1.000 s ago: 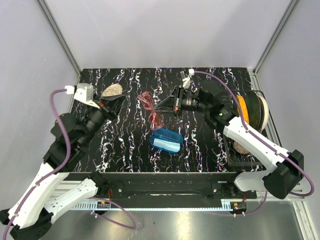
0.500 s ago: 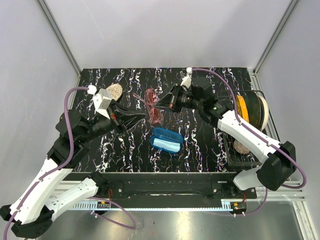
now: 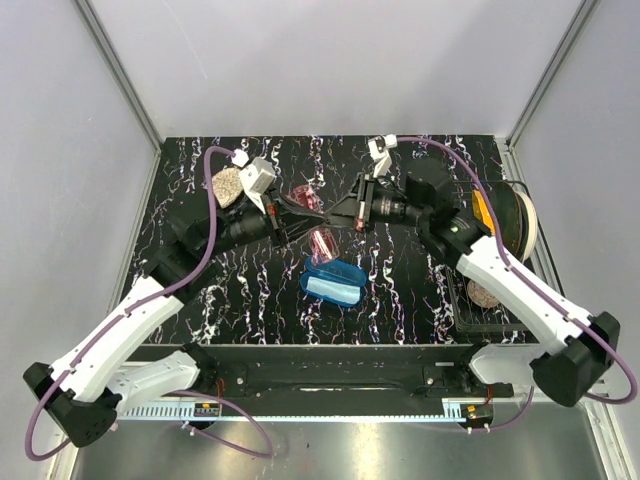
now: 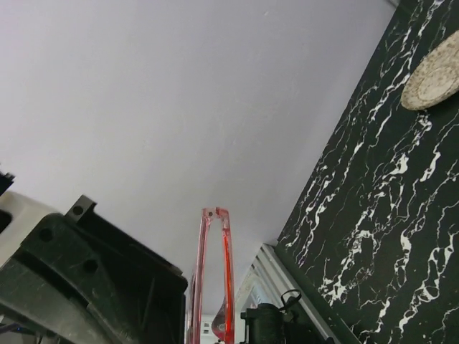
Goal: Organize the sunglasses
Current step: Fold the sunglasses, then adjust the sunglasses case at the center of the board.
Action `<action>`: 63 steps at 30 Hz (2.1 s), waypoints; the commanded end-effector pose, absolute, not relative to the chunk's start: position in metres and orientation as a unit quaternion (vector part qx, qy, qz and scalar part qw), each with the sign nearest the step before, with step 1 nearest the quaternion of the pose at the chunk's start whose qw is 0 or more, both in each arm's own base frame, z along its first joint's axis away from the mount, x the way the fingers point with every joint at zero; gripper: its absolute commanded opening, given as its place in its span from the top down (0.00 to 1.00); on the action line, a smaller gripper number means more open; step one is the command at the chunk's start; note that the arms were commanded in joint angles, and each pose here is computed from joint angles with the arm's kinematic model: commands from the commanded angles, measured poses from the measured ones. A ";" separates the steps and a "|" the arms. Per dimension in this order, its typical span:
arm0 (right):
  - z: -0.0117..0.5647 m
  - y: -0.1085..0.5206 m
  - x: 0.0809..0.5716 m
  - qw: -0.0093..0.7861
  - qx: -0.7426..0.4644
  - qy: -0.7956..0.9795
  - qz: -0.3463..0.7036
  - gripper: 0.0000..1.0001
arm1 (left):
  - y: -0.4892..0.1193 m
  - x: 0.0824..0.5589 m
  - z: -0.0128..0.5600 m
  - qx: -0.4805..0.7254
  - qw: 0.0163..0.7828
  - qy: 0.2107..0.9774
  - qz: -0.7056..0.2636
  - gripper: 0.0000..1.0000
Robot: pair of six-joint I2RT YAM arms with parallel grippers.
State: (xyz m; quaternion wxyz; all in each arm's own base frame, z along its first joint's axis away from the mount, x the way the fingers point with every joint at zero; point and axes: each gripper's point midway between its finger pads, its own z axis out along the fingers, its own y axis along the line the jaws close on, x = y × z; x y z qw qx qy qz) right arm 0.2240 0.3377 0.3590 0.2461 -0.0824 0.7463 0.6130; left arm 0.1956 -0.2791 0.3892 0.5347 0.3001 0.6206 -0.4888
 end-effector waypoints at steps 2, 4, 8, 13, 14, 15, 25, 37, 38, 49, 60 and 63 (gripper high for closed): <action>0.397 0.318 0.192 0.289 -0.148 0.702 0.634 1.00 | -0.282 0.197 0.406 0.304 0.556 0.592 -0.498 1.00; 0.385 0.316 0.195 0.290 -0.139 0.719 0.616 1.00 | -0.279 0.198 0.412 0.296 0.566 0.592 -0.492 0.90; 0.354 0.308 0.218 0.320 -0.115 0.762 0.551 1.00 | -0.260 0.198 0.426 0.263 0.596 0.594 -0.471 0.68; 0.315 0.287 0.236 0.336 -0.068 0.816 0.465 1.00 | -0.226 0.207 0.411 0.182 0.619 0.637 -0.421 0.50; 0.312 0.279 0.243 0.352 -0.050 0.823 0.444 1.00 | -0.220 0.210 0.398 0.164 0.610 0.659 -0.408 0.45; 0.304 0.274 0.243 0.348 -0.040 0.833 0.428 1.00 | -0.215 0.215 0.377 0.148 0.601 0.681 -0.391 0.42; 0.232 0.228 0.234 0.317 0.057 0.891 0.320 1.00 | -0.204 0.250 0.229 0.021 0.483 0.825 -0.294 0.32; 0.212 0.209 0.220 0.313 0.064 0.901 0.292 1.00 | -0.285 0.279 0.161 0.329 0.387 0.814 -0.283 0.31; 0.212 0.208 0.220 0.313 0.064 0.902 0.292 1.00 | -0.289 0.285 0.167 0.337 0.394 0.808 -0.280 0.30; 0.216 0.203 0.216 0.314 0.053 0.903 0.288 1.00 | -0.311 0.266 0.137 0.533 0.314 0.723 -0.307 0.21; 0.215 0.204 0.217 0.306 0.056 0.905 0.289 1.00 | -0.324 0.268 0.108 0.578 0.227 0.709 -0.334 0.01; 0.215 0.203 0.217 0.306 0.060 0.905 0.290 1.00 | -0.324 0.274 0.104 0.571 0.223 0.717 -0.334 0.05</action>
